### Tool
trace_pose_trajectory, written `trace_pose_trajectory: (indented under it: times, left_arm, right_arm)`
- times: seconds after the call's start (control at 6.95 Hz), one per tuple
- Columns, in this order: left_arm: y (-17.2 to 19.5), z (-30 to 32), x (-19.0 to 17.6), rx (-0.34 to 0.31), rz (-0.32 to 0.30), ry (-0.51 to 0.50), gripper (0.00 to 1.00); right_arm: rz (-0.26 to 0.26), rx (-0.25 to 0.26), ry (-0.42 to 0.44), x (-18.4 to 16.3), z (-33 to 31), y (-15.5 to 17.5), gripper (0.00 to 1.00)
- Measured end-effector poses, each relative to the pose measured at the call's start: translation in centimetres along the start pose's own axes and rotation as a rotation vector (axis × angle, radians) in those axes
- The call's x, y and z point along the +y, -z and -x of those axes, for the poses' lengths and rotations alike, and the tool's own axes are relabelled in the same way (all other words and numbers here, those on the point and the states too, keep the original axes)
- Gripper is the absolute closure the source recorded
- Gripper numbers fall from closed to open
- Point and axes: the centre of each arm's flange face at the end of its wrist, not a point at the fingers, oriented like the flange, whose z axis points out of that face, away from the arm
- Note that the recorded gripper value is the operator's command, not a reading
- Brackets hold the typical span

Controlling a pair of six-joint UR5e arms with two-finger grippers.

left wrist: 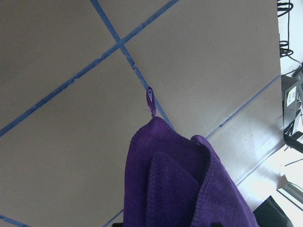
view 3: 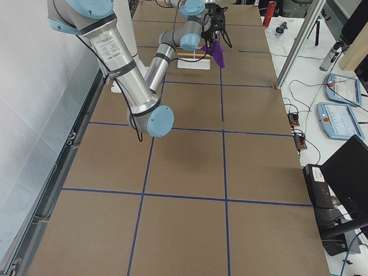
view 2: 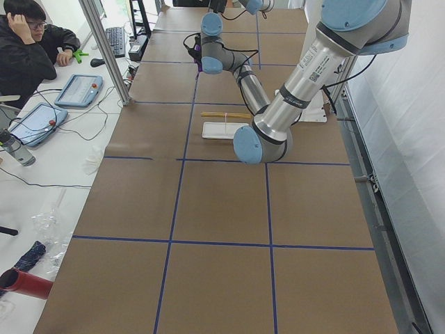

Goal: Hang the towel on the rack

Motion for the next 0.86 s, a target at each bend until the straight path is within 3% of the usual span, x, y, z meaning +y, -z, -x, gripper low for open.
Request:
trace_pose_trajectory:
  times: [0.43,0.86]
  left_arm:
    - [-0.2,-0.7,-0.6,0.038,-0.023,0.225,0.28]
    - [-1.3,-0.6,-0.3,0.069,-0.001,0.317,0.27]
  right_arm:
    - [-0.014,0.003,-0.02,0.0,0.0,-0.1,1.0]
    - [-0.014,0.0,-0.02,0.0,0.1,-0.1,1.0]
